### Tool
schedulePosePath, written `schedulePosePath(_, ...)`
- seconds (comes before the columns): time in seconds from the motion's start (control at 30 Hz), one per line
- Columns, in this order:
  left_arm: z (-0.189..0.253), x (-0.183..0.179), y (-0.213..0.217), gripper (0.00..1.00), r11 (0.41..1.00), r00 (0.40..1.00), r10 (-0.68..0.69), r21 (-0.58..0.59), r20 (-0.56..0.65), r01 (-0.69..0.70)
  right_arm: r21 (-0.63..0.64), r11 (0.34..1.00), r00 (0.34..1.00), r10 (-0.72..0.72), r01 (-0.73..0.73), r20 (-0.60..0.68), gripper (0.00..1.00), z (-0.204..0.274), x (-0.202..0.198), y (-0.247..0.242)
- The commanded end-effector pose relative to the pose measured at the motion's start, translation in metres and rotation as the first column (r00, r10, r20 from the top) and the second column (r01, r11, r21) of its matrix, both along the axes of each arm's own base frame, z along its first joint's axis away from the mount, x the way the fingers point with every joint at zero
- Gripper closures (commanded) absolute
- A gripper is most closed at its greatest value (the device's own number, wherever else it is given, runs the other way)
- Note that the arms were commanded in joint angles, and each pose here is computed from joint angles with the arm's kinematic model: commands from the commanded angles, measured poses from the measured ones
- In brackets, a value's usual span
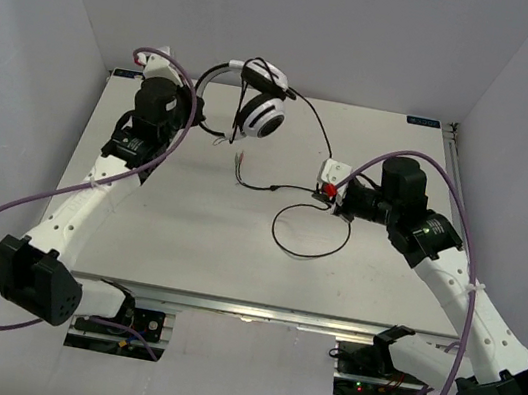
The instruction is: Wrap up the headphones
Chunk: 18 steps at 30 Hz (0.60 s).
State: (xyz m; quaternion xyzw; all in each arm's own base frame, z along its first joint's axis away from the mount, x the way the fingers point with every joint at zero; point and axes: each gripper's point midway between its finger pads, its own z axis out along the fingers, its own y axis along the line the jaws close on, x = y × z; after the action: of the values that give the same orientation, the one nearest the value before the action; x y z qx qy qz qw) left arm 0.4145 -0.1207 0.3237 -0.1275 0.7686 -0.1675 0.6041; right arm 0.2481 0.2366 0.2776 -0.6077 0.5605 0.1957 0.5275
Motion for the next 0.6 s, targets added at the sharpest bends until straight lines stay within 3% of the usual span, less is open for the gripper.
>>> schedulePosePath(0.0, 0.087, -0.011, -0.014, 1.0, 0.931, 0.988, -0.03, -0.355, 0.151, 0.082, 0.045, 0.994, 0.993, 0.106, -0.104, -0.049, 0.92, -0.01, -0.023, 0.005)
schedulePosePath(0.2, 0.099, 0.005, -0.02, 1.0, 0.771, 0.995, 0.024, -0.635, 0.094, 0.041, 0.07, 0.984, 0.98, 0.169, -0.162, -0.102, 0.92, -0.021, -0.028, 0.018)
schedulePosePath(0.3, 0.105, 0.017, -0.011, 1.0, 0.708, 0.991, 0.108, -0.706, 0.077, -0.022, 0.052, 0.986, 0.981, 0.16, -0.156, -0.106, 0.92, -0.02, -0.021, 0.029)
schedulePosePath(0.47, 0.076, 0.05, -0.017, 1.0, 0.641, 0.985, 0.169, -0.757, -0.02, -0.126, -0.057, 0.986, 0.983, 0.147, -0.154, -0.113, 0.92, -0.033, -0.016, 0.048)
schedulePosePath(0.57, 0.056, 0.069, -0.025, 1.0, 0.663, 0.978, 0.201, -0.728, -0.056, -0.178, -0.156, 0.976, 0.986, 0.137, -0.151, -0.093, 0.92, -0.045, -0.02, 0.056)
